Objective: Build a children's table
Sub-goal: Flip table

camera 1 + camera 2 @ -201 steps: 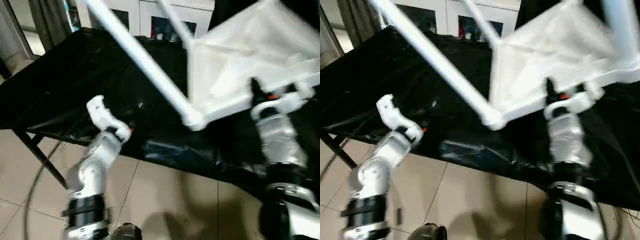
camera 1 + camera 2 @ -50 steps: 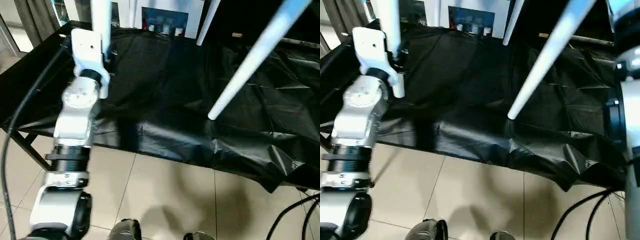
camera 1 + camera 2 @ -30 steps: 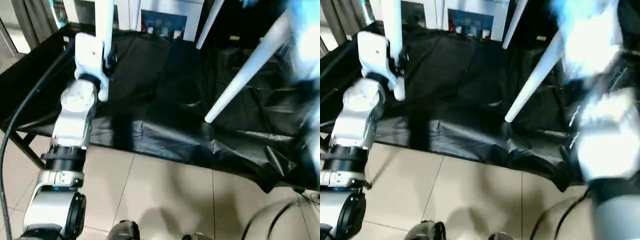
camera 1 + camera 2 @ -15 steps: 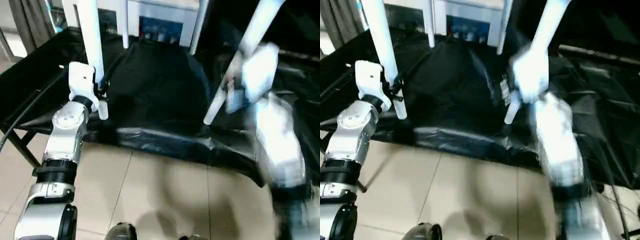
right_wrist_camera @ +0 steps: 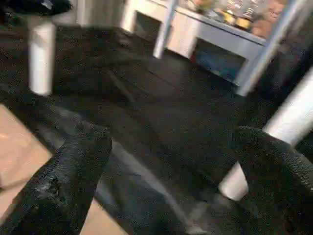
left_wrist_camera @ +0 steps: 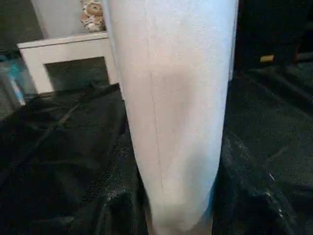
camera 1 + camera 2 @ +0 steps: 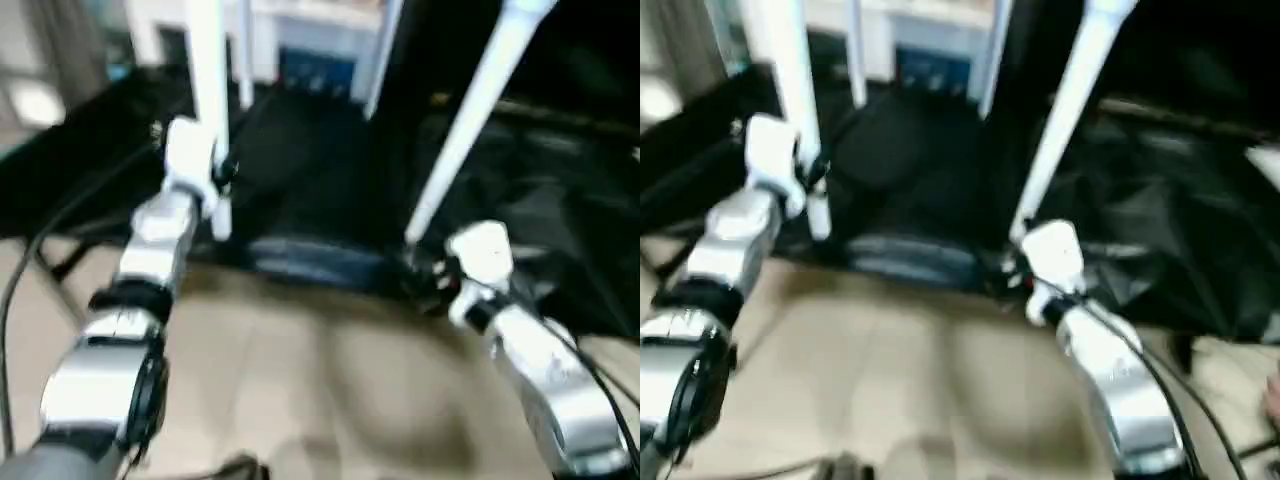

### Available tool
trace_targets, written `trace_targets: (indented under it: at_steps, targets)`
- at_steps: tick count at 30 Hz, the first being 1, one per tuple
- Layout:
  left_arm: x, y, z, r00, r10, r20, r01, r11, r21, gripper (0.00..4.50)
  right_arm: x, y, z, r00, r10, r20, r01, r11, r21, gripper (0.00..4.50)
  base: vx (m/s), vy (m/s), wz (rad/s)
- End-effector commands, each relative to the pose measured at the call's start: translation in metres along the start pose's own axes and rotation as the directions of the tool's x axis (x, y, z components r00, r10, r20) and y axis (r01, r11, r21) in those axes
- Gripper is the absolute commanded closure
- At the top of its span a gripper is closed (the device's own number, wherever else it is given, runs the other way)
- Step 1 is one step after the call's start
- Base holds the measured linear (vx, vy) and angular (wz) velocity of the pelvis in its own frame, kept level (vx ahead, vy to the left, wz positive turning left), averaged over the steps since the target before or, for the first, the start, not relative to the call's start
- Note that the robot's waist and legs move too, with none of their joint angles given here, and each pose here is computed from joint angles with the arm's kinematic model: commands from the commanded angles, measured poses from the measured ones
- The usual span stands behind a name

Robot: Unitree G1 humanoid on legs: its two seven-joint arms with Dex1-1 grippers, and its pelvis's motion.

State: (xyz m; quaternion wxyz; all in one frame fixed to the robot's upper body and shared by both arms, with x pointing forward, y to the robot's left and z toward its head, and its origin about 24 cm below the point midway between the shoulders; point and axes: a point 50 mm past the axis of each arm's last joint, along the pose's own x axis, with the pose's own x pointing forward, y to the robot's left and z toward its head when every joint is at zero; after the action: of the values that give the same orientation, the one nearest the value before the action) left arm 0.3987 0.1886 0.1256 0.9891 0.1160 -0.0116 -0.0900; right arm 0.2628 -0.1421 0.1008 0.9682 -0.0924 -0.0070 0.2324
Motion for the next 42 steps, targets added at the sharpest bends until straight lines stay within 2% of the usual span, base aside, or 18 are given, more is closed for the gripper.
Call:
trace_targets:
  at_steps: [1,6,8,12,18,21,24,27,29,31,34,39,42]
  targets:
    - [-0.002,-0.008,-0.016,0.994,-0.064,-0.092,0.074,0.991,0.111,2.18,-0.003,0.0,0.001,1.0,-0.028,-0.013,0.028,1.0,0.006,0.14,-0.062,-0.04,-0.3]
    - [0.001,-0.004,-0.014,0.994,-0.057,-0.099,0.07,0.989,0.134,1.79,-0.002,0.002,0.001,0.999,-0.042,-0.031,0.043,0.999,0.011,0.14,-0.07,0.023,-0.06]
    - [0.001,-0.002,-0.013,0.993,-0.058,-0.101,0.072,0.987,0.141,1.5,-0.003,0.002,0.002,0.998,-0.044,-0.039,0.045,0.999,0.012,0.14,0.0,0.0,0.0]
    - [0.002,-0.002,-0.013,0.994,-0.052,-0.099,0.066,0.987,0.146,1.26,-0.003,0.002,0.002,0.998,-0.049,-0.045,0.05,0.999,0.013,0.14,0.0,0.0,0.0]
    - [0.0,0.003,-0.014,0.996,-0.003,-0.087,0.018,0.985,0.172,0.71,-0.004,0.003,0.004,0.998,-0.038,-0.046,0.039,0.999,0.023,0.14,0.0,0.0,0.0]
    - [-0.009,0.008,-0.023,0.997,0.044,-0.07,-0.033,0.986,0.161,0.71,-0.004,0.002,0.0,0.998,-0.037,-0.055,0.038,0.999,0.021,0.14,0.0,0.0,0.0]
    - [-0.013,0.007,-0.024,0.998,0.037,-0.052,-0.03,0.989,0.144,0.71,-0.003,0.002,0.0,0.998,-0.037,-0.052,0.039,0.999,0.023,0.14,0.0,0.0,0.0]
    - [-0.023,-0.003,-0.022,1.0,-0.016,0.025,0.013,0.991,0.132,0.71,0.0,0.001,0.002,0.998,-0.053,-0.034,0.054,0.998,0.034,0.14,0.0,0.0,0.0]
    - [-0.032,-0.01,-0.022,0.998,-0.037,0.052,0.028,0.986,0.164,0.71,0.003,-0.002,0.002,0.997,-0.072,-0.025,0.073,0.997,0.037,0.14,0.0,0.0,0.0]
    - [-0.041,-0.013,-0.024,0.998,-0.029,0.049,0.019,0.98,0.197,0.71,0.005,-0.003,0.002,0.996,-0.084,-0.02,0.085,0.995,0.043,0.14,0.0,0.0,0.0]
    - [-0.048,-0.012,-0.025,0.999,-0.011,0.035,0.004,0.981,0.192,0.71,0.006,-0.003,0.001,0.995,-0.096,-0.018,0.096,0.994,0.048,0.14,0.0,0.0,0.0]
    - [-0.042,-0.002,-0.022,1.0,0.022,0.017,-0.025,0.979,0.203,0.71,0.007,-0.003,-0.002,0.995,-0.098,-0.02,0.099,0.994,0.049,0.14,0.0,0.0,0.0]
    - [-0.03,0.01,-0.018,0.999,0.051,-0.017,-0.045,0.961,0.273,0.71,0.008,-0.006,-0.002,0.994,-0.106,-0.019,0.106,0.994,0.04,0.14,0.0,0.0,0.0]
